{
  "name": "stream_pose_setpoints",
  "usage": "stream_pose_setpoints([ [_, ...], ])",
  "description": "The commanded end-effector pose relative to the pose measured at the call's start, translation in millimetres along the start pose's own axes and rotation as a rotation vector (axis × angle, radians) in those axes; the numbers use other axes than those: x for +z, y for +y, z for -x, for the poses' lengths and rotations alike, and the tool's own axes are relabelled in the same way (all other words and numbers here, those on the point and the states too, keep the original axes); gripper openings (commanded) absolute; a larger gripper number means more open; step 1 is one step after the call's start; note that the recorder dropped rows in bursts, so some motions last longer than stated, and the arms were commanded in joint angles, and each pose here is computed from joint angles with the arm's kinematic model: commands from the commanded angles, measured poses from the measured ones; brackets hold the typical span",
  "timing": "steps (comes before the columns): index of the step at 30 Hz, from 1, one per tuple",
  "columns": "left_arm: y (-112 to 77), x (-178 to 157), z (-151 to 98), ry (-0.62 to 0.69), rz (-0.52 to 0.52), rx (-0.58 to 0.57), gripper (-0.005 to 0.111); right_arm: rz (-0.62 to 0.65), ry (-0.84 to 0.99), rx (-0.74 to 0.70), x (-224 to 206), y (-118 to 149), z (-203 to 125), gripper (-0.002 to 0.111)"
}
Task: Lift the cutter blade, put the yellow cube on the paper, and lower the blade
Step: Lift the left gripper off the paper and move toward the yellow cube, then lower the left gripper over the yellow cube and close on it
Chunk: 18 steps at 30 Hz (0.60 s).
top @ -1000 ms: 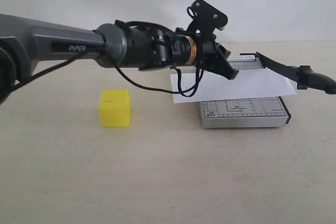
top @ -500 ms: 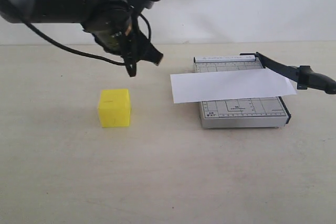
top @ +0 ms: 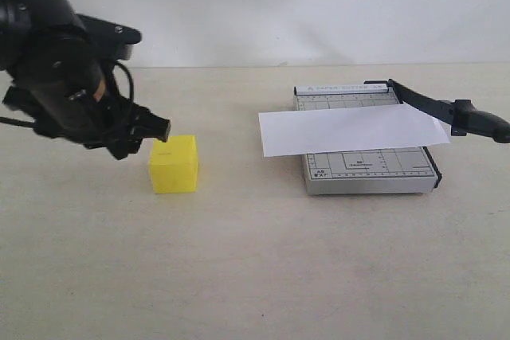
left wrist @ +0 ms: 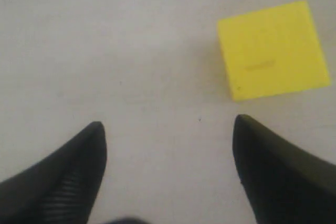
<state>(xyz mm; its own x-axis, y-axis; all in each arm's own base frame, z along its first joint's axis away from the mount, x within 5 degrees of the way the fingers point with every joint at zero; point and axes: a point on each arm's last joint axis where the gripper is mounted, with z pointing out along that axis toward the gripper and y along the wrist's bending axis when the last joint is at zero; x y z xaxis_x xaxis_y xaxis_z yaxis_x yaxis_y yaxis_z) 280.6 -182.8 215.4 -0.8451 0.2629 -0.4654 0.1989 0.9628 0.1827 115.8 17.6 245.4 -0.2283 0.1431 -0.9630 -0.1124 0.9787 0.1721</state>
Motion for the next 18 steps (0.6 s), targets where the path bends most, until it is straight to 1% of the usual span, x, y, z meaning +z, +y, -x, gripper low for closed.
stream_pose_setpoints([
  [1,11.5,0.3,-14.8,0.011,-0.132,-0.237,0.067,0.005,-0.018,0.0,-0.8,0.4,1.3,0.058],
  [3,10.0,-2.9,-12.7,-0.012,-0.175,-0.292,0.067,0.005,-0.018,0.0,-0.8,0.4,1.3,0.058],
  [6,7.3,-8.9,-5.4,-0.049,-0.226,-0.343,0.067,0.005,-0.018,0.0,-0.8,0.4,1.3,0.058],
  [13,4.2,-21.0,15.7,-0.132,-0.278,-0.364,0.067,0.005,-0.018,0.0,-0.8,0.4,1.3,0.058],
  [18,-2.6,-14.8,22.3,-0.183,-0.327,-0.36,0.068,0.005,-0.018,0.0,-0.8,0.4,1.3,0.058],
])
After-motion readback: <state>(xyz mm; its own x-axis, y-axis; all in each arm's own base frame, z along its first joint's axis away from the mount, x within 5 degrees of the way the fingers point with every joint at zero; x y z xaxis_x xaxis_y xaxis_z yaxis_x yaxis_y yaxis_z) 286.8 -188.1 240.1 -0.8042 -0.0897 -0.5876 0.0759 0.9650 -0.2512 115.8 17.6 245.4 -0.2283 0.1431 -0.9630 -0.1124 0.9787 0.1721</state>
